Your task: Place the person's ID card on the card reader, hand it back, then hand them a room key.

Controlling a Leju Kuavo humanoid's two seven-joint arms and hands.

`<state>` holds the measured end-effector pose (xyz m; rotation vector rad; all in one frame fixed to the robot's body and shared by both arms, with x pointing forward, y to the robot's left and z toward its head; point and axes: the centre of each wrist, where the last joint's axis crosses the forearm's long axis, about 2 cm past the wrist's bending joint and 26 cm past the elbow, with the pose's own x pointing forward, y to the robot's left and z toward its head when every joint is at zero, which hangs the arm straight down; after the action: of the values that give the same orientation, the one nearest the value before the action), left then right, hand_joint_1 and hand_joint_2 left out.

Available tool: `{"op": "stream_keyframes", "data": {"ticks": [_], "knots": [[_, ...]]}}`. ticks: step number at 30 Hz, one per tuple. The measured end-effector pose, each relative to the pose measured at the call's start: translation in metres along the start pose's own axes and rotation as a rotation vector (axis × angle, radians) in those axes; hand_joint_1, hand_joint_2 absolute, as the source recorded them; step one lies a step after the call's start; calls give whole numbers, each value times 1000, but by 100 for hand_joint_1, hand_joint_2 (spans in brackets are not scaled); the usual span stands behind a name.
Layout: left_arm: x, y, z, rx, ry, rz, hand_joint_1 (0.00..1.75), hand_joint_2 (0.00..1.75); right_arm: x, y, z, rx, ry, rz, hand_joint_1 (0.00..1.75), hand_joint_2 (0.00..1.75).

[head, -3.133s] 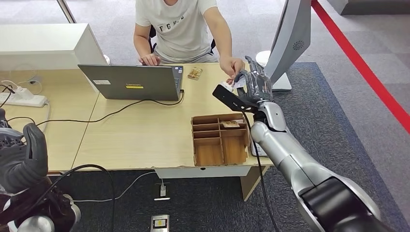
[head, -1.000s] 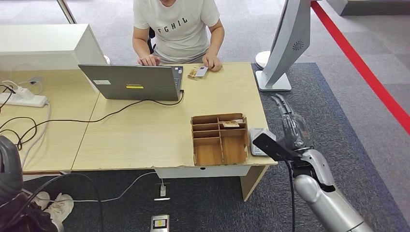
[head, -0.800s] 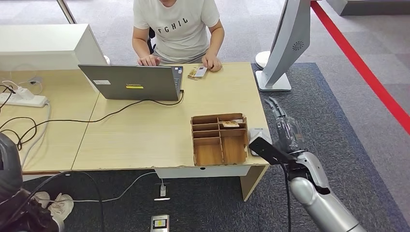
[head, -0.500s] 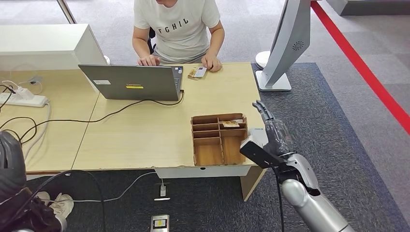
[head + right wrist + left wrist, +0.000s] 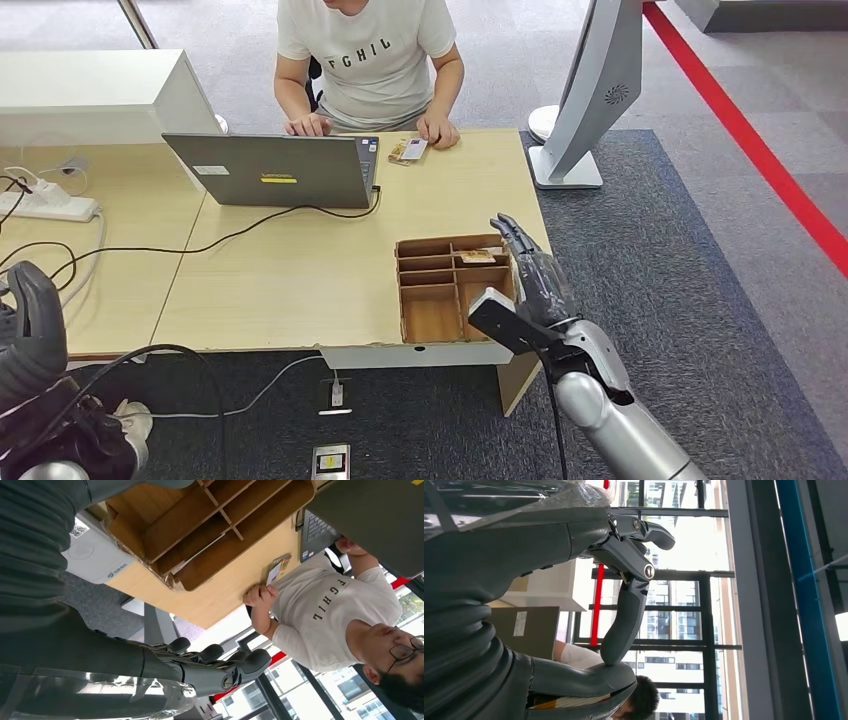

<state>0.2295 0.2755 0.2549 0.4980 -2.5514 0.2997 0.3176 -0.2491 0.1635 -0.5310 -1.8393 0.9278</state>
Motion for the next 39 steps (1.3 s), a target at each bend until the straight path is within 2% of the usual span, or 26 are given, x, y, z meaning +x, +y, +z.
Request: {"op": "stream_keyframes", "data": {"ticks": [10, 27, 32, 39], "knots": [[-4, -7, -2, -12, -6, 19, 0, 175, 5, 17, -8, 55, -21, -3, 0, 175], [-5, -9, 0, -22, -11, 19, 0, 175, 5, 26, -57, 91, -53, 76, 0, 175], [-7, -10, 1, -21, -13, 24, 0, 175, -1, 23, -65, 84, -27, 107, 0, 175], [-7, -9, 4, -27, -12, 20, 0, 175, -18, 28, -61, 119, 37, 140, 0, 175]]}}
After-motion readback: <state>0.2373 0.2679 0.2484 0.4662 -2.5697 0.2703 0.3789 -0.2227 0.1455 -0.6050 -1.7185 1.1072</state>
